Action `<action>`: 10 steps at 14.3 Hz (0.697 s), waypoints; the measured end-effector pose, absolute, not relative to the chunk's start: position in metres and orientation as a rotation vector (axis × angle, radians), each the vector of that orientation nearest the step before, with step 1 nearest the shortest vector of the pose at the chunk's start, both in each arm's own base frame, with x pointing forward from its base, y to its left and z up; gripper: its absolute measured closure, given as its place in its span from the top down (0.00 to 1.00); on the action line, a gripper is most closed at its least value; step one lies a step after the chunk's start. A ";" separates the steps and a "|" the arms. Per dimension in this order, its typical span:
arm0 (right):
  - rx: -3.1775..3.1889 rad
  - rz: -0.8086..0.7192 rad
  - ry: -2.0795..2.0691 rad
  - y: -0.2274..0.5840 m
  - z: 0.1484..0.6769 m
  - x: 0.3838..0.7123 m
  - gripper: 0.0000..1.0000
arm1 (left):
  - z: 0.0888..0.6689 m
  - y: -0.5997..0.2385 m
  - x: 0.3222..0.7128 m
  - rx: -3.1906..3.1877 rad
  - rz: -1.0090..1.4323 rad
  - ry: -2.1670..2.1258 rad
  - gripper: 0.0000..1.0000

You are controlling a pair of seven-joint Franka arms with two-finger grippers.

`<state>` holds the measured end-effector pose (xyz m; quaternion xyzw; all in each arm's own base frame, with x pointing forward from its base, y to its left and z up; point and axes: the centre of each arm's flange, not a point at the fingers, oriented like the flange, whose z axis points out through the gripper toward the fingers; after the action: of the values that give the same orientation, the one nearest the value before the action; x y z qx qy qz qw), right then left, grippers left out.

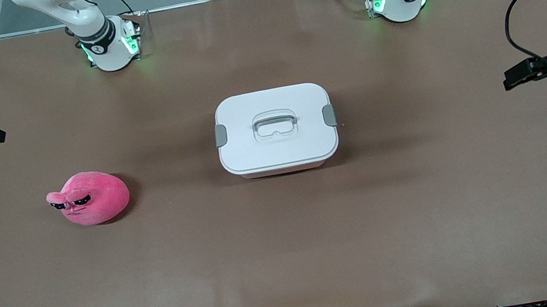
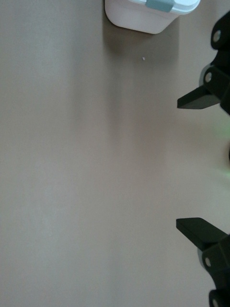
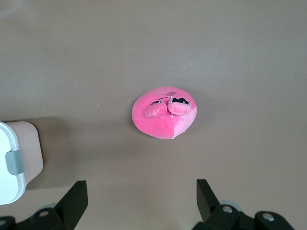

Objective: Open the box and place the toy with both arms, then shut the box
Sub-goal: 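Reach the left gripper to the white box lid handle and grasp it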

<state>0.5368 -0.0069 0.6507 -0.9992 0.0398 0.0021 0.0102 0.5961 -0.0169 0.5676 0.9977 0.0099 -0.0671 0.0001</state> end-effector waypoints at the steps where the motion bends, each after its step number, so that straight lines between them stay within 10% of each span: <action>1: -3.119 0.007 0.125 -0.007 0.651 0.537 1.00 | 0.564 -0.023 0.599 3.134 -0.208 0.068 1.00; 10: -3.118 0.009 0.142 -0.013 0.650 0.537 1.00 | 0.559 -0.163 0.587 3.095 -0.168 0.610 1.00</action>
<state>0.5367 -0.0128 0.6499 -0.9989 0.0455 0.0029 0.0103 0.5871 -0.1631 0.5590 0.9797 0.1931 -0.0532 -0.0087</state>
